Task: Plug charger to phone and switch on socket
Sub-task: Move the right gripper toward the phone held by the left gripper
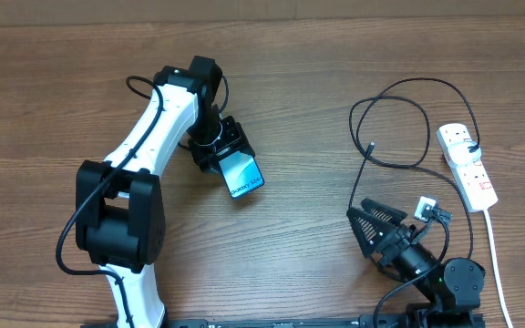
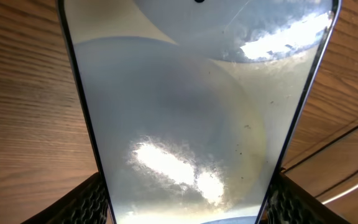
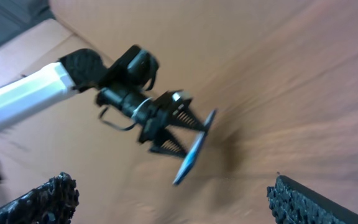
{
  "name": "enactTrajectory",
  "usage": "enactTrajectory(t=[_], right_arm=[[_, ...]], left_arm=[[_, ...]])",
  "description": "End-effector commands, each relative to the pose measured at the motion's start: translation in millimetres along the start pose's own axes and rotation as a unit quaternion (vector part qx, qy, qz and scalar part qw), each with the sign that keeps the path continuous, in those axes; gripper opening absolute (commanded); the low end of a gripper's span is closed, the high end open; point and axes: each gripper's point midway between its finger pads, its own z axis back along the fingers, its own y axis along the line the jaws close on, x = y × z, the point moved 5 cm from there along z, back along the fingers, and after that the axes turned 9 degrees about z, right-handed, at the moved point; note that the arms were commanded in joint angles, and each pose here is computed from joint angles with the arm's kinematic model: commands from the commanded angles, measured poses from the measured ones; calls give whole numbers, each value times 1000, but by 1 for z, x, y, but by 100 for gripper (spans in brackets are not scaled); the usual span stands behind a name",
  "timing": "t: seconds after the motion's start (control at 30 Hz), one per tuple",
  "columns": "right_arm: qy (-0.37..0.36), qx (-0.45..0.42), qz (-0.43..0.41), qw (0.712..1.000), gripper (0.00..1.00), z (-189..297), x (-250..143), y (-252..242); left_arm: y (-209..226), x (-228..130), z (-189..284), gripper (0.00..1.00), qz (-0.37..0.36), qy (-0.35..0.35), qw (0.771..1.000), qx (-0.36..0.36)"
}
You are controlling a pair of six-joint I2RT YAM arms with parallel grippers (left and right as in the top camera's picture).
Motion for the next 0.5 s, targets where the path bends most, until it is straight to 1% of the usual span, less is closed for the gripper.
enactTrajectory(t=[0.0, 0.47], right_arm=[[30, 26, -90, 995, 100, 0, -9, 5], [12, 9, -91, 996, 100, 0, -5, 1]], left_arm=[[-11, -2, 7, 60, 18, 16, 999, -32], [-15, -4, 8, 60, 41, 27, 998, -45]])
